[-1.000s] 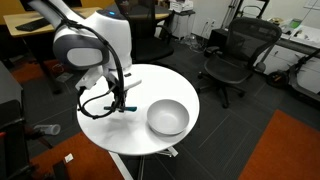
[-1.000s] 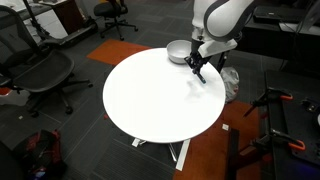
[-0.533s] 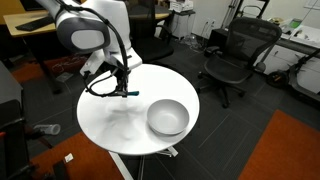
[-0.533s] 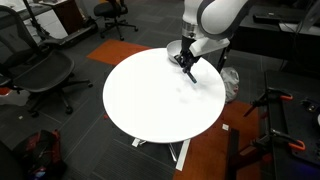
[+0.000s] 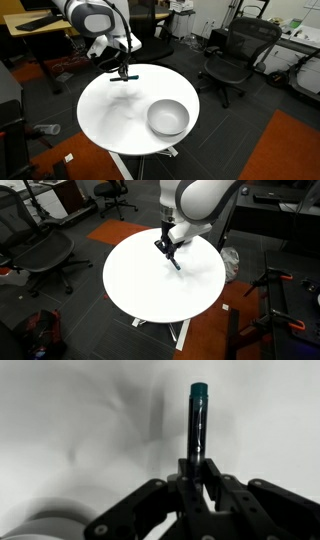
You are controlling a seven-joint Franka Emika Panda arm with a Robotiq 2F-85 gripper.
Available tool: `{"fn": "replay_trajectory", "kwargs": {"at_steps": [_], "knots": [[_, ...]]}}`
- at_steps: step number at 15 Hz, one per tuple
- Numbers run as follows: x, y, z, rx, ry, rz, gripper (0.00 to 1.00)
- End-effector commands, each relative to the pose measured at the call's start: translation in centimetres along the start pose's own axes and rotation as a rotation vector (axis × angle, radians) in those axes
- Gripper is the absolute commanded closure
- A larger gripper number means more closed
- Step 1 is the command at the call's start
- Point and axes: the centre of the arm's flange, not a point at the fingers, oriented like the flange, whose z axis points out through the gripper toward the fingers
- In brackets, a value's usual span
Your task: Move the marker to the left
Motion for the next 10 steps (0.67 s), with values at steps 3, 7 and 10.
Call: {"fn": "replay_trajectory", "kwargs": {"at_steps": [3, 7, 10], "knots": [[1.2, -5.8, 1.6, -0.003, -0.042, -0.021, 0.95], [2.1, -7.9, 3.8, 0.017, -0.045, -0.041, 0.95], [2.7, -9.1, 5.2, 0.044, -0.044, -0.050, 0.95]]}}
